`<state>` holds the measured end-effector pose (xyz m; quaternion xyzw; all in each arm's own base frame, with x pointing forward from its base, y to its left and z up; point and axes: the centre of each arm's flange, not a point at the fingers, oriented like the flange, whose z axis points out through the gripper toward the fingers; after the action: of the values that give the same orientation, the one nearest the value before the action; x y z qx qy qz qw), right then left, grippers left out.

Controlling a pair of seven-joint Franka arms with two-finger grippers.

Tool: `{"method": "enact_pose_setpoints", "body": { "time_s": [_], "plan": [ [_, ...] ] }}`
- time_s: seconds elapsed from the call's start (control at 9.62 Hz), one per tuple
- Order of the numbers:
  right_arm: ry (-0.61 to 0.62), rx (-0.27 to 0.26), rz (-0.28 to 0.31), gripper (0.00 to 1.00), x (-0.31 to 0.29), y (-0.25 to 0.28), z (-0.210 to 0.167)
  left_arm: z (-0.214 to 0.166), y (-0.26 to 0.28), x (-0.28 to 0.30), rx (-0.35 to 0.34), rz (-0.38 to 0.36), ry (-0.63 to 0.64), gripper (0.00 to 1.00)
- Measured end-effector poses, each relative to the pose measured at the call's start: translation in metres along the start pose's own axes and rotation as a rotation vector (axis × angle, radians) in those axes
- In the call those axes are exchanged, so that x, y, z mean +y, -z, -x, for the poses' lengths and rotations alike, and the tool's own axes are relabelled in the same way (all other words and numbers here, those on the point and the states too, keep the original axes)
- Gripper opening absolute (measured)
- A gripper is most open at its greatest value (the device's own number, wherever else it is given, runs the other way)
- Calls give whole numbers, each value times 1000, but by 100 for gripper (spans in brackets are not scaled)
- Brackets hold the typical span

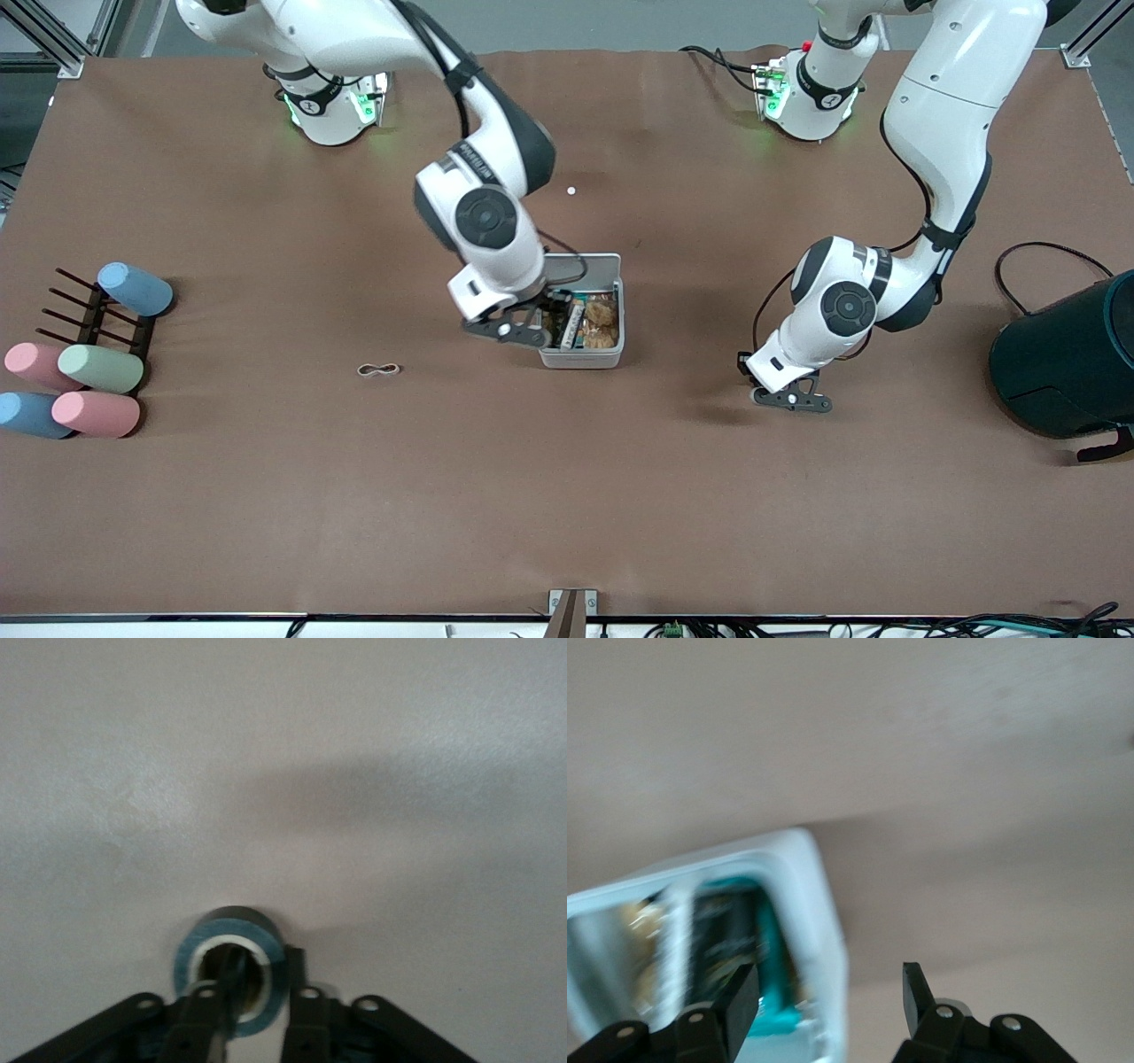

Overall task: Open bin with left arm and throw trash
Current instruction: 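Grasp the white band with the right gripper while the left gripper lifts tape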

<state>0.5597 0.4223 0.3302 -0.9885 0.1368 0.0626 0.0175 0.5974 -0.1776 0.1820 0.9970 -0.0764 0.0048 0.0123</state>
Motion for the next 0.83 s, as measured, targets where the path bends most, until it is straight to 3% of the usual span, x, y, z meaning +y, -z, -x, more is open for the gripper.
{"method": "enact_pose_setpoints", "body": {
  "time_s": [0.31,0.52,0.73,0.83],
  "plan": [
    [-100,-57,36,74,98,-14,-87,0,0,2,0,0,-3,13],
    [-132,-47,26,77,149,-57,-111,-10,15,13,1,-6,-8,13],
    [-274,-18,14,97,191,-94,-115,-42,81,63,-3,-35,3,13],
    [-440,-4,0,100,207,-95,-121,-50,126,113,29,-32,41,13]
  ]
}}
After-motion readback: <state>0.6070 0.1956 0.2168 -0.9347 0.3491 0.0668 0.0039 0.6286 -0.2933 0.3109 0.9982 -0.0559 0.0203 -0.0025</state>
